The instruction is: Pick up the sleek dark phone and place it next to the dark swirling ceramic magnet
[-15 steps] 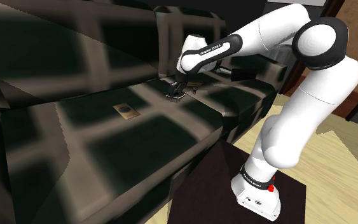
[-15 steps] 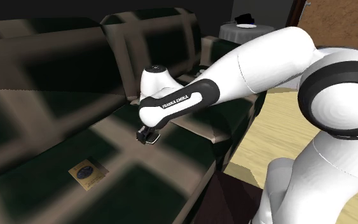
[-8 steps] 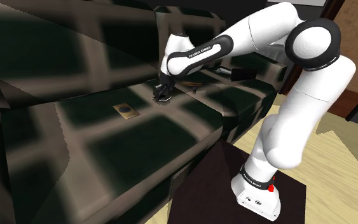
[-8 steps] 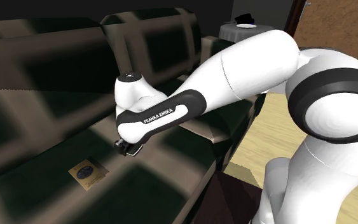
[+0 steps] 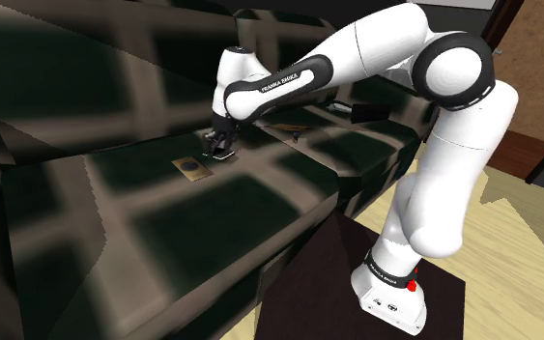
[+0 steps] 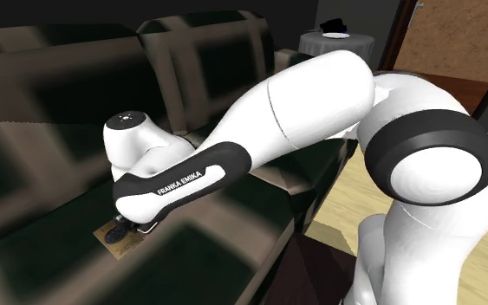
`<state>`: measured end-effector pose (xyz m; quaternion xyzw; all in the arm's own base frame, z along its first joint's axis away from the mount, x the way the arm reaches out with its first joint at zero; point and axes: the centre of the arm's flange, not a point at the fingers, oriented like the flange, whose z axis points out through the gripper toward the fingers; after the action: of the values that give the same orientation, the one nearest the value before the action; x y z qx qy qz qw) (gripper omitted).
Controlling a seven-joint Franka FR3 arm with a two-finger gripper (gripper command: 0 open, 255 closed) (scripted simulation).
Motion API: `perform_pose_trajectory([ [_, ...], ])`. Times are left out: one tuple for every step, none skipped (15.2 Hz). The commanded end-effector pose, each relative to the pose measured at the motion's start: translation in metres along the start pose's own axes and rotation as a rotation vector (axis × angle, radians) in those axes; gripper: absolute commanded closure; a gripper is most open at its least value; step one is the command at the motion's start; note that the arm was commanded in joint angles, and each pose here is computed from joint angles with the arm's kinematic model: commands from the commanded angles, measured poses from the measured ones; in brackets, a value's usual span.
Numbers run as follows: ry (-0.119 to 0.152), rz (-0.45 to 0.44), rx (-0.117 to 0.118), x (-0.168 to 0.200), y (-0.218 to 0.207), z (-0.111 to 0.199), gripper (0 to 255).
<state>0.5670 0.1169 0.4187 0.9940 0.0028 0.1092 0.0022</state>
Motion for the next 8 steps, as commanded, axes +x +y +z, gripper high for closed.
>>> perform_pose_trajectory([
  [0.0, 0.001, 0.0, 0.008, -0.026, 0.003, 255],
  [0.0, 0.001, 0.0, 0.012, -0.039, 0.003, 255],
  [0.0, 0.001, 0.0, 0.016, -0.051, 0.004, 255],
  [0.0, 0.001, 0.0, 0.02, -0.064, 0.005, 255],
  [0.0, 0.001, 0.0, 0.024, -0.077, 0.005, 255],
  [0.0, 0.001, 0.0, 0.028, -0.089, 0.006, 255],
  [0.0, 0.001, 0.0, 0.032, -0.102, 0.007, 255],
  [0.0, 0.001, 0.0, 0.036, -0.114, 0.007, 255],
])
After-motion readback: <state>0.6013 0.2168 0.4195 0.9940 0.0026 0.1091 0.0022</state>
